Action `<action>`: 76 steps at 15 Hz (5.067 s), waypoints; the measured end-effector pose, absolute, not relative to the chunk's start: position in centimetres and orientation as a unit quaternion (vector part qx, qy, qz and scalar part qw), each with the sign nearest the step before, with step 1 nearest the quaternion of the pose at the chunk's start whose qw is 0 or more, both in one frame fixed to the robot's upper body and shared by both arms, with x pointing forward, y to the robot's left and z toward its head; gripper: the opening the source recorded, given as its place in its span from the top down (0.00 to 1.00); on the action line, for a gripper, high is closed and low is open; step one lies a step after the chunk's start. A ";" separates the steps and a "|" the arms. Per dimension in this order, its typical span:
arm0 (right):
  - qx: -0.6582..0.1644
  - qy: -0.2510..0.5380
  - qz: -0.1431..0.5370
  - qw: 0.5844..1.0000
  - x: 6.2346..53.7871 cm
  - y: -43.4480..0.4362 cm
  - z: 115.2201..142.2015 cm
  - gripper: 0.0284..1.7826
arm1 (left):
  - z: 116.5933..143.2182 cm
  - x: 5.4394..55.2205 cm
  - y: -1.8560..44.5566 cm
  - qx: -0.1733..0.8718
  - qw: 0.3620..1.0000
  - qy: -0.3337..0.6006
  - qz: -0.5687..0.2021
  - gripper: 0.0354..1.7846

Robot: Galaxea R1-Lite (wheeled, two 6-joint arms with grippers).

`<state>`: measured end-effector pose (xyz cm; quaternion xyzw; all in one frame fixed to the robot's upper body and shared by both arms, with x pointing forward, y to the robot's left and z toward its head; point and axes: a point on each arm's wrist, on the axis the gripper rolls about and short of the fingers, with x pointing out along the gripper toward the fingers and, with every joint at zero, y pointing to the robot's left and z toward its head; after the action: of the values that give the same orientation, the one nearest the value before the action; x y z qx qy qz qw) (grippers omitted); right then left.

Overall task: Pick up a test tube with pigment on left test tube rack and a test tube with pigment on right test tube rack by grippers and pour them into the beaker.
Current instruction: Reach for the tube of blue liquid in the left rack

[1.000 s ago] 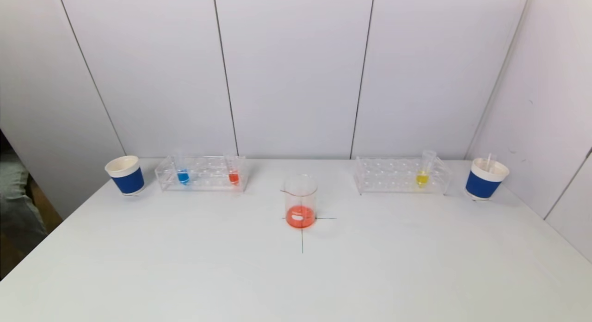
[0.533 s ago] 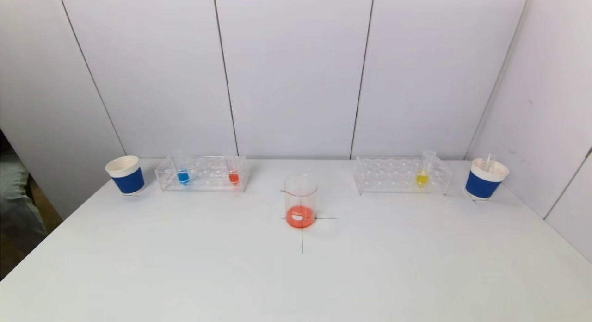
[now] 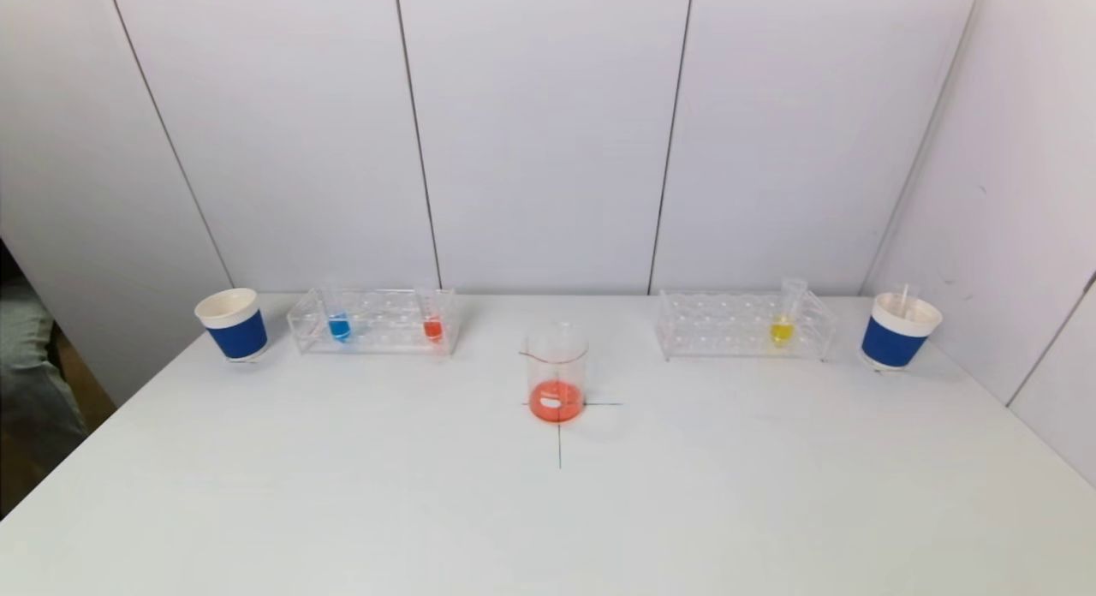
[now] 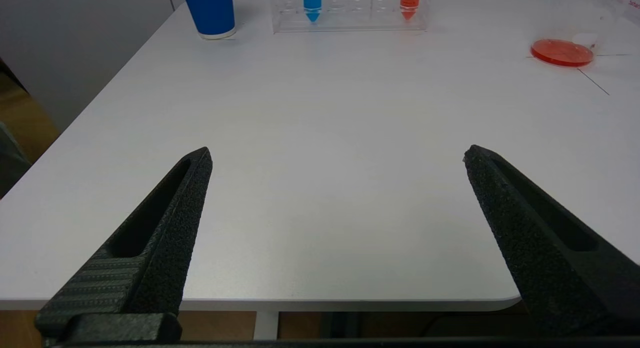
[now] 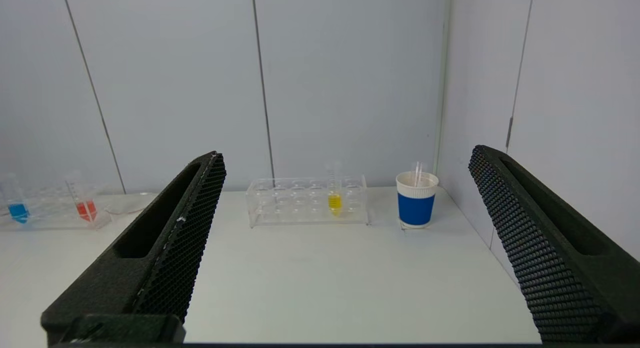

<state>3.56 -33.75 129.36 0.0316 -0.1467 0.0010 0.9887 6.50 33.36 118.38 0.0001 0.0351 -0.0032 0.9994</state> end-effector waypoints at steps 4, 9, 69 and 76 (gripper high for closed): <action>0.014 -0.123 -0.011 0.992 3.7 -33.8 126.0 0.01 | 118.4 6.5 33.4 0.000 0.999 0.035 -0.003 0.01; -0.012 -0.034 -0.015 0.999 6.2 -33.7 120.4 0.01 | 118.4 6.5 33.4 0.000 0.999 0.035 -0.003 0.01; -0.008 -0.003 -0.011 1.000 6.9 -33.7 118.3 0.01 | 131.2 37.1 38.1 -0.001 0.993 0.030 -0.117 0.01; -0.008 -0.003 -0.011 1.000 6.9 -33.7 118.3 0.01 | 126.8 41.1 39.2 0.001 0.993 0.033 -0.115 0.01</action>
<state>6.90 -33.72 118.31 -0.0081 -0.0034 -0.0108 0.9999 41.07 39.20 126.80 0.0015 0.0328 -0.1153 0.9928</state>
